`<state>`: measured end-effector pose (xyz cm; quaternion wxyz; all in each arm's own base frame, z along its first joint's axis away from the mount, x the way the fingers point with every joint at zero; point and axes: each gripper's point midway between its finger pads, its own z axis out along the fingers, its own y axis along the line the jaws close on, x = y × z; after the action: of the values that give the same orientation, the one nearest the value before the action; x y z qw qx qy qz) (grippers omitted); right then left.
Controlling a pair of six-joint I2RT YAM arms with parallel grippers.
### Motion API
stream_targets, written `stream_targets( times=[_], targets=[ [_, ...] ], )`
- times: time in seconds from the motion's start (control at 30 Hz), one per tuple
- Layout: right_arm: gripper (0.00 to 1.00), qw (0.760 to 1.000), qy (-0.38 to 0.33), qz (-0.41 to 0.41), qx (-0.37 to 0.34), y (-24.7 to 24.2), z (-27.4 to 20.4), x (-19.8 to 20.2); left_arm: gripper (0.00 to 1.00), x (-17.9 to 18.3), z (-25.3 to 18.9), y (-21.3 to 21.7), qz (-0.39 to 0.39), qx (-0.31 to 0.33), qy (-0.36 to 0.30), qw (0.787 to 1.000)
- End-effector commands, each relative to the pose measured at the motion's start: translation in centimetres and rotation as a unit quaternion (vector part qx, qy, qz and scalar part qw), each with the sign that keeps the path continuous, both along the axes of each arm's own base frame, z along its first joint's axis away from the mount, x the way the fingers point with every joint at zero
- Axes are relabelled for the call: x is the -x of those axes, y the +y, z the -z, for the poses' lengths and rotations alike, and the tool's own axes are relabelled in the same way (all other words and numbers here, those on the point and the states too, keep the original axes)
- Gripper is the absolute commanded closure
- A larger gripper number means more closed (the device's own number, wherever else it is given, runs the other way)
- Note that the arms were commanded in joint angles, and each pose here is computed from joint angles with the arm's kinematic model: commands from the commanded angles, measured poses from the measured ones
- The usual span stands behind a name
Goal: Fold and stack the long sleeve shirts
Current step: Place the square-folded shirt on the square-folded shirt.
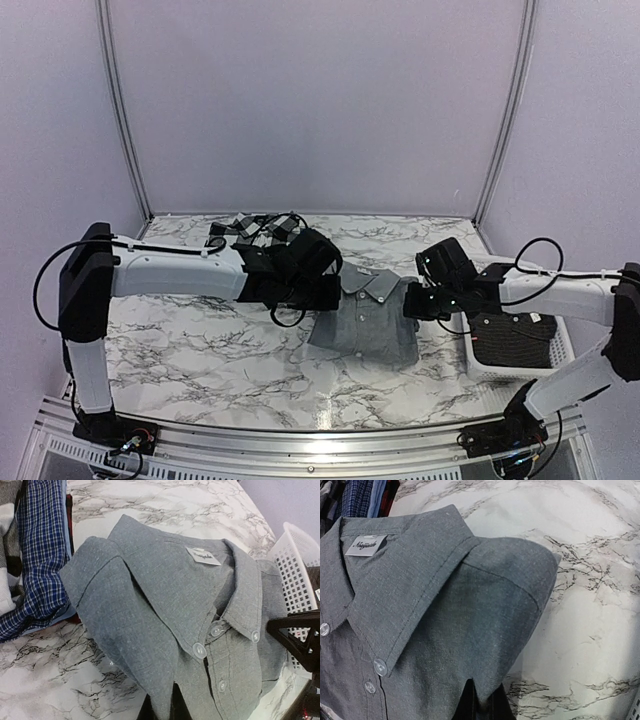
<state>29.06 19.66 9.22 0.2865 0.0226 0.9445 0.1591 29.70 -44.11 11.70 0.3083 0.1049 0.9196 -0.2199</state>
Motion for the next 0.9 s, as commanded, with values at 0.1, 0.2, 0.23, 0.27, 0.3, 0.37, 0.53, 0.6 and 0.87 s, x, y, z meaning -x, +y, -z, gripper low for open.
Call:
stream_targets(
  times=[0.1, 0.2, 0.23, 0.27, 0.3, 0.37, 0.53, 0.6, 0.87],
  targets=[
    [1.0, 0.998, -0.054, -0.018, -0.023, 1.8, -6.2, -1.5, 1.0, -0.4, -7.1, -0.2, 0.008, 0.04, -0.049, 0.998],
    [1.0, 0.996, -0.078, -0.028, -0.038, 2.8, -8.9, -2.5, 1.0, -1.0, -9.0, 0.6, 0.0, 0.045, -0.06, 0.997],
    [1.0, 0.995, -0.086, -0.034, -0.042, 3.3, -9.7, -2.9, 1.0, -1.2, -9.6, 1.0, -0.003, 0.044, -0.063, 0.997],
    [1.0, 0.994, -0.092, -0.04, -0.046, 3.9, -10.5, -3.4, 1.0, -1.6, -10.2, 1.6, -0.01, 0.043, -0.065, 0.997],
    [1.0, 0.993, -0.099, -0.044, -0.05, 4.5, -11.3, -3.9, 1.0, -2.0, -10.7, 2.2, -0.016, 0.044, -0.068, 0.997],
    [1.0, 0.99, -0.112, -0.056, -0.058, 5.9, -12.9, -4.9, 1.0, -2.8, -11.5, 3.8, -0.028, 0.044, -0.069, 0.996],
    [1.0, 0.982, -0.142, -0.086, -0.087, 10.1, -16.3, -7.6, 1.0, -5.4, -12.8, 8.6, -0.064, 0.044, -0.071, 0.994],
    [1.0, 0.979, -0.153, -0.097, -0.098, 11.9, -17.5, -8.8, 1.0, -6.5, -13.3, 10.8, -0.08, 0.044, -0.072, 0.993],
    [1.0, 0.959, -0.178, -0.154, -0.16, 20.4, -19.7, -13.3, 1.0, -10.7, -14.5, 18.3, -0.132, 0.031, -0.082, 0.987]
  ],
)
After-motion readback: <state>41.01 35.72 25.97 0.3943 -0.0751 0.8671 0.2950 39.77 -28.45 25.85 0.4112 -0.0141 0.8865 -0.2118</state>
